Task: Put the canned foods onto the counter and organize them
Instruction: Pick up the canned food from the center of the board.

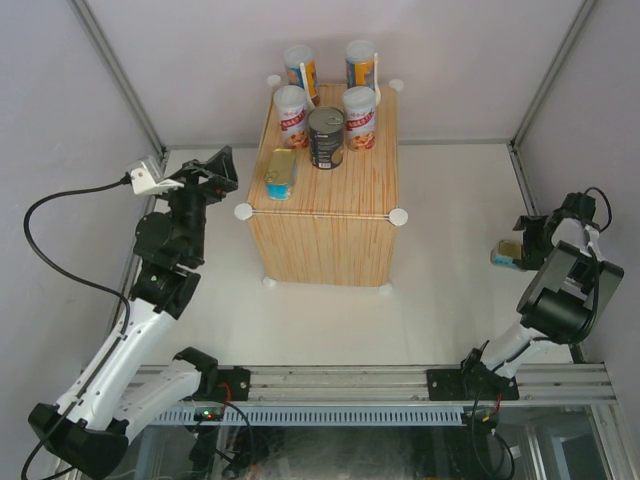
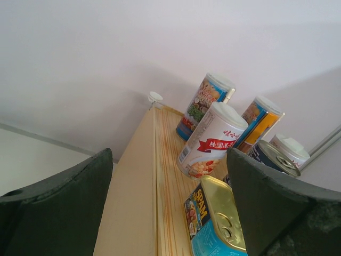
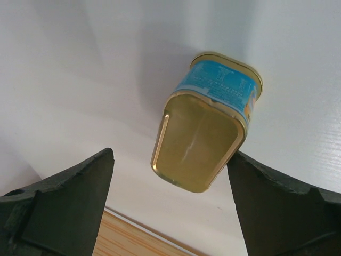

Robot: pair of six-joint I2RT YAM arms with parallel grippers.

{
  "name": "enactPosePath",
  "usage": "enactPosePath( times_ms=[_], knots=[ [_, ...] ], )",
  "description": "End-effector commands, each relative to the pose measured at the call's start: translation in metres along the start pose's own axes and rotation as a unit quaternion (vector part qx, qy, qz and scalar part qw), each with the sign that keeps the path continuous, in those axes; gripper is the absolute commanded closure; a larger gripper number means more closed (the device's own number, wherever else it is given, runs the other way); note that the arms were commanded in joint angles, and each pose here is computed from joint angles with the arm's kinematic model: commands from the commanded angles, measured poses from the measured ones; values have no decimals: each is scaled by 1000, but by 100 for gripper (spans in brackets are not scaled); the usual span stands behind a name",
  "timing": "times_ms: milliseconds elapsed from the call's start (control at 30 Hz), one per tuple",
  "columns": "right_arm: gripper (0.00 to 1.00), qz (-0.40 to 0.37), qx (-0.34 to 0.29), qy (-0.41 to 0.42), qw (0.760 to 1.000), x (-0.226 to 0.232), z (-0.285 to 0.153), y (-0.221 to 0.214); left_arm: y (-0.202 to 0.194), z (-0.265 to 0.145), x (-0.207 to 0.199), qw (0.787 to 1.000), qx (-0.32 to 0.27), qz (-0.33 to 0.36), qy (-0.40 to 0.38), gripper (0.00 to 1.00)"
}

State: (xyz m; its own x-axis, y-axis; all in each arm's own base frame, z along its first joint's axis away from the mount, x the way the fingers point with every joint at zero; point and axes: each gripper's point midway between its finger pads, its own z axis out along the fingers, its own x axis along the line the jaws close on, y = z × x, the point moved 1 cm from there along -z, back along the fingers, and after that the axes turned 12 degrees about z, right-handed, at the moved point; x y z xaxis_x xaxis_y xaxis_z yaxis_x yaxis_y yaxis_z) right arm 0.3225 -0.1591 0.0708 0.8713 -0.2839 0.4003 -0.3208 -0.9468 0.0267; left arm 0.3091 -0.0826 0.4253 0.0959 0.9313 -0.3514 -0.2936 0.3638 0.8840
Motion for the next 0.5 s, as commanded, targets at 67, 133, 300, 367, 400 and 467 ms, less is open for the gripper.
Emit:
enactPosePath(
  times_ms=[67,133,300,367,400,467],
  knots=[
    [14,16,15,-16,1000,2,14,-2,13,5,-2,1000,-25,-17,2,9],
    [14,17,24,-27,999,-2,19,-6,13,6,-2,1000,-25,-16,4,9],
    [14,21,28,-39,999,-4,29,-8,13,9,-2,1000,-23,-11,5,9],
    [14,21,27,-42,999,-2,31,-8,12,10,-1,1000,-22,-7,8,9],
    [15,20,25,-47,998,-2,32,-8,11,11,-1,1000,-21,-6,9,9],
    [17,19,26,-48,998,-1,35,-9,8,12,0,1000,-17,-4,11,9]
  ],
)
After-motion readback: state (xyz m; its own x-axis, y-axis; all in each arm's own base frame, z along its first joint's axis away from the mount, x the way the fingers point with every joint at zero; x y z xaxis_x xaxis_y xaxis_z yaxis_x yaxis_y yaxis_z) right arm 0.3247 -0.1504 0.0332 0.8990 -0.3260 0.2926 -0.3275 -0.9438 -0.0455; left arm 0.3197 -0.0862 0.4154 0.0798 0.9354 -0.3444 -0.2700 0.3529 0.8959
